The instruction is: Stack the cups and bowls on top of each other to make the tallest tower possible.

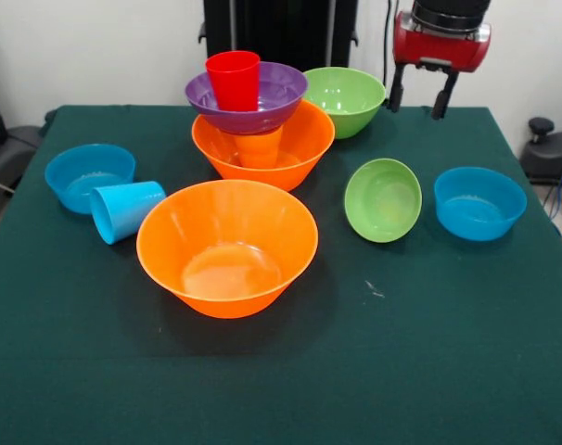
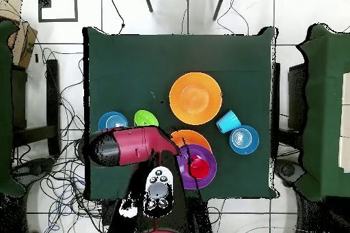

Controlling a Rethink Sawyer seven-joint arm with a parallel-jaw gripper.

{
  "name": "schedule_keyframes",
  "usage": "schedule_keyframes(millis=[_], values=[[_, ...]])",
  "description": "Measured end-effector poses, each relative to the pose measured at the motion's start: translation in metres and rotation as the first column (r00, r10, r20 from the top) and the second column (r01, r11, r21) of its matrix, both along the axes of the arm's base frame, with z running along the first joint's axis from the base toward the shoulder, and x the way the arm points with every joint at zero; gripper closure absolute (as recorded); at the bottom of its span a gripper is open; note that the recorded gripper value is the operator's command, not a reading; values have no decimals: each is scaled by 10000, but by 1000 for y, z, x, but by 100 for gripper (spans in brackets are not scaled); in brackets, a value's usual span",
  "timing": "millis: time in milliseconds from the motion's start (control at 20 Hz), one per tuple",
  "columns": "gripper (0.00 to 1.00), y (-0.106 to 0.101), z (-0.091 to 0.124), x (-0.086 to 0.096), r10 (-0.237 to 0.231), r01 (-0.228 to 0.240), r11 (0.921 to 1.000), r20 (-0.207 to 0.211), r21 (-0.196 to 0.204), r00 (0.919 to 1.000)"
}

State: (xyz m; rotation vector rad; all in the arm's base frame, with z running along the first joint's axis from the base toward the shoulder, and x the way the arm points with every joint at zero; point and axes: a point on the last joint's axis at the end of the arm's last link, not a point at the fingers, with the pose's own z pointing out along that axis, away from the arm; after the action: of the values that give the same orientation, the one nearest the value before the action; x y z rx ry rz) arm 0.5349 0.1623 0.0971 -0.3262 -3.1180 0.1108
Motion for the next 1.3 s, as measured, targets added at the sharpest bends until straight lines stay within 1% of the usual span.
schedule_keyframes(millis=[150, 300, 500, 600, 650, 1000, 1300], values=[[0, 3, -9, -3, -62, 61, 10000, -153, -60, 9999], [0, 3, -17, -3, -106, 103, 9998, -175, -149, 9998], [0, -4, -30, -1, -284, 280, 9993, -163, -246, 9995], [0, -6, -32, -1, -332, 327, 9991, -169, -271, 9993], [0, -9, -38, -1, -425, 419, 9985, -188, -342, 9989], [0, -13, -48, -5, -484, 465, 9969, -288, -638, 9984], [0, -8, -57, -8, -566, 538, 9954, -344, -788, 9978]])
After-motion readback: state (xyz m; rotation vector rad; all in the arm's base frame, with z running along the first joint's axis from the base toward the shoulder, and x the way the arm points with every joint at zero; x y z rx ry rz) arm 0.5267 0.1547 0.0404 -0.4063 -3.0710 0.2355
